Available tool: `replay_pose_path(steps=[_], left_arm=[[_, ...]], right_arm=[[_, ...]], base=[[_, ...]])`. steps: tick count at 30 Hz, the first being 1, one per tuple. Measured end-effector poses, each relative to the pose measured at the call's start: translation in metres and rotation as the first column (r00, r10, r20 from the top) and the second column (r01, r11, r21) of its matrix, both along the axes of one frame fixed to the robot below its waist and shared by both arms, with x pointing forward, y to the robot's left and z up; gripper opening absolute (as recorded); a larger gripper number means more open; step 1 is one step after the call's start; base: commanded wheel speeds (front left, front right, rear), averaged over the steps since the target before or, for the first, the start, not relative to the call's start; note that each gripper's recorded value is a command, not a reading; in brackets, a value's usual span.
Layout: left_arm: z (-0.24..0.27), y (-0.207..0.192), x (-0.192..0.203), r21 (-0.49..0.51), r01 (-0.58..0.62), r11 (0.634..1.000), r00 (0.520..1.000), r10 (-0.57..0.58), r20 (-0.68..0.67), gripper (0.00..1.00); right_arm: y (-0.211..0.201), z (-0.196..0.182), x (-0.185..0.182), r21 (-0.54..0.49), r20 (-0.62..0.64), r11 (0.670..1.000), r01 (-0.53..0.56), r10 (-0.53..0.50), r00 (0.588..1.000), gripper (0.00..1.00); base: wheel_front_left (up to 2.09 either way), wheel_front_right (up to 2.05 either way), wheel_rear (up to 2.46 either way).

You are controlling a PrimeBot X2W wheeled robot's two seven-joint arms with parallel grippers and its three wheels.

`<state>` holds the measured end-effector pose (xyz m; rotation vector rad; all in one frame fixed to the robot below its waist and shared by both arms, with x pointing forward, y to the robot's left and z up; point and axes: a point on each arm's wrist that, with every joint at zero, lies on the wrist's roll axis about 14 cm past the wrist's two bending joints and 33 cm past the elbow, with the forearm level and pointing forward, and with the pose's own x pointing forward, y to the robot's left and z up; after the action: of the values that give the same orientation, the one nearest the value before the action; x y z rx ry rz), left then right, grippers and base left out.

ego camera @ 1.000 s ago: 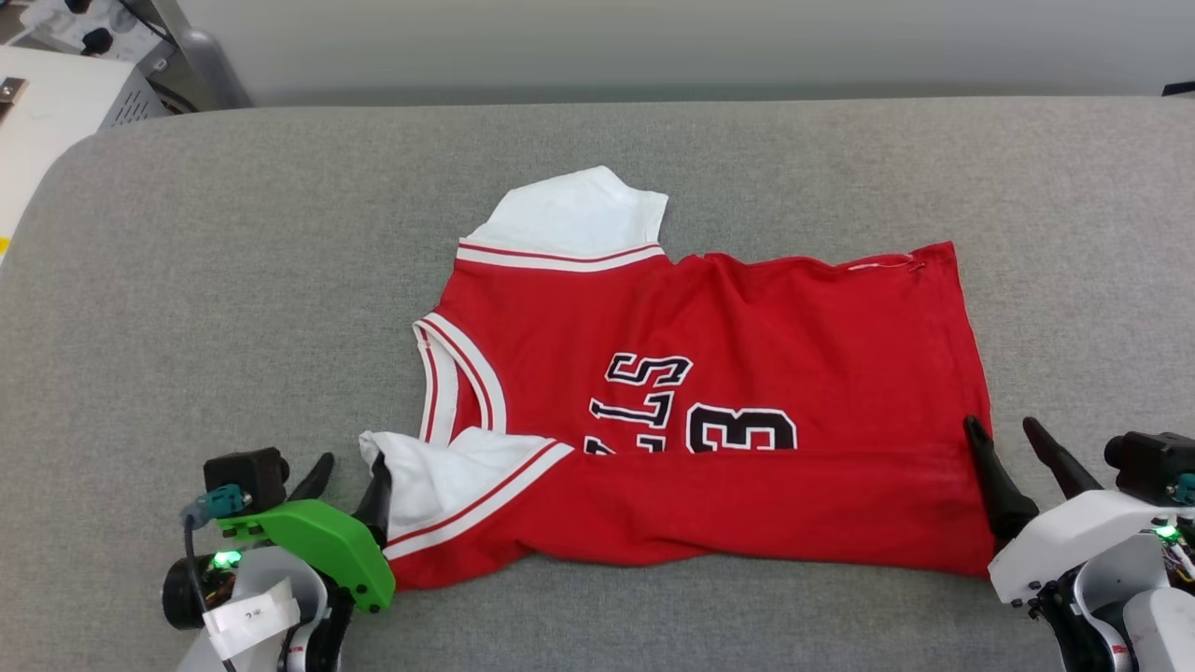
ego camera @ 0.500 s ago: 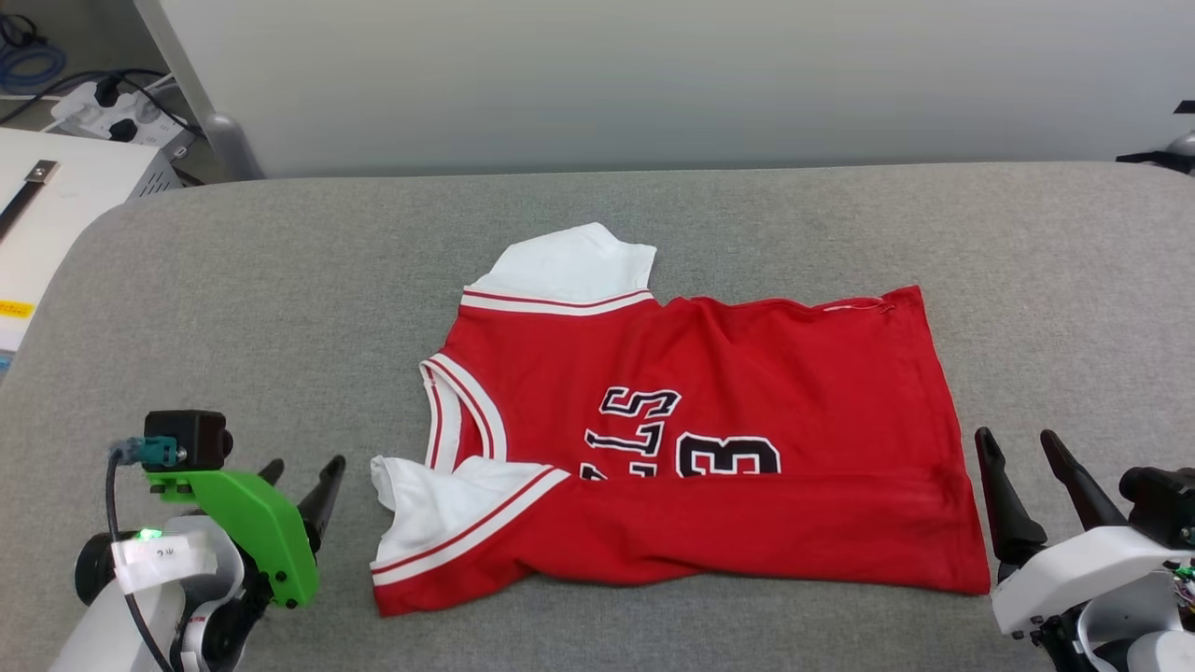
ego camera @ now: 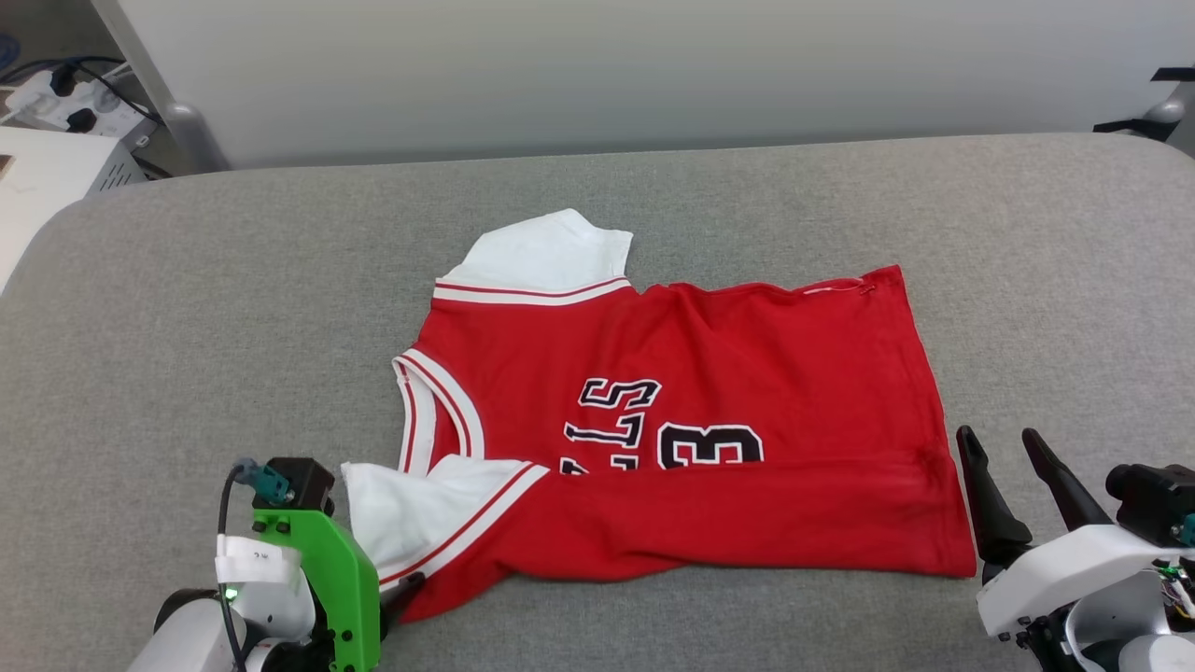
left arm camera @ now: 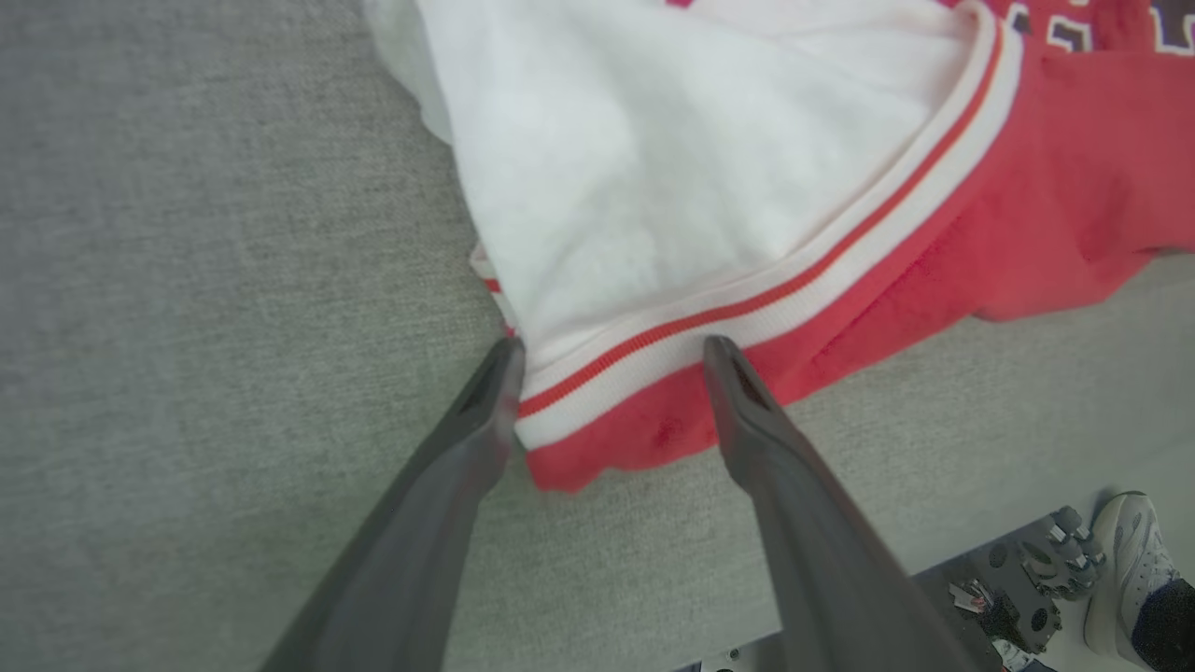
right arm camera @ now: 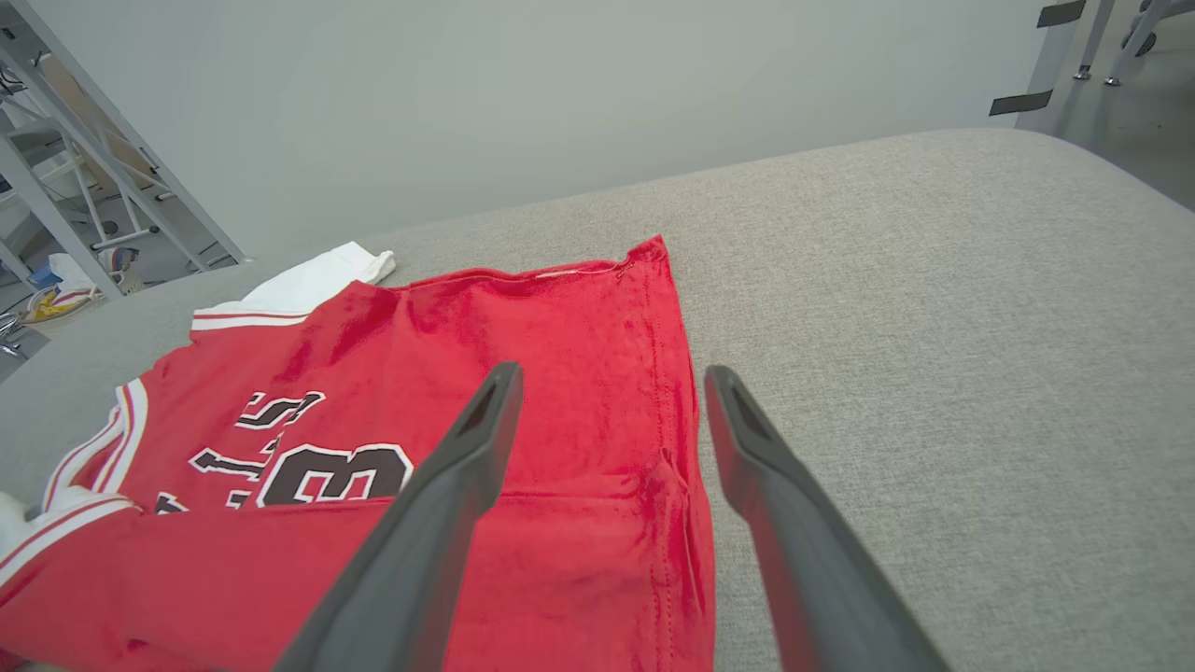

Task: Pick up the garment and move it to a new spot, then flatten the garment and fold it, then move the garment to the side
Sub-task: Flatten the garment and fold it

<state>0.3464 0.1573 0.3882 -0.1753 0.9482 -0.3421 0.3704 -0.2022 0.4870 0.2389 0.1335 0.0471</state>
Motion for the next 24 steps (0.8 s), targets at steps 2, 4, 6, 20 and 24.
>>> replay_pose_path(steps=[2,4,6,20,24], left_arm=[[-0.013,0.000,-0.005,0.022,0.010,1.000,0.999,-0.009,-0.048,1.00],[-0.019,-0.002,-0.005,0.029,0.023,0.999,0.997,-0.021,-0.073,1.00],[-0.024,-0.005,-0.006,0.032,0.043,0.999,0.994,-0.040,-0.098,1.00],[-0.020,-0.025,-0.003,-0.025,0.073,0.997,0.993,-0.075,-0.088,0.00],[-0.010,-0.026,-0.002,-0.028,0.076,0.997,0.996,-0.077,-0.044,0.00]], right_arm=[[-0.002,-0.003,-0.001,0.011,-0.014,1.000,0.006,-0.006,1.000,1.00],[-0.004,-0.005,-0.001,0.022,-0.021,1.000,0.014,-0.014,1.000,1.00],[-0.006,-0.007,-0.002,0.029,-0.027,0.999,0.022,-0.021,0.999,1.00],[-0.037,-0.037,-0.013,0.045,-0.205,0.997,0.064,-0.054,0.977,1.00],[-0.043,-0.057,-0.022,0.039,-0.340,0.998,0.054,-0.038,0.940,1.00]], base=[[0.00,0.00,0.00],[0.00,0.00,0.00],[0.00,0.00,0.00],[0.00,0.00,0.00],[0.00,0.00,0.00]])
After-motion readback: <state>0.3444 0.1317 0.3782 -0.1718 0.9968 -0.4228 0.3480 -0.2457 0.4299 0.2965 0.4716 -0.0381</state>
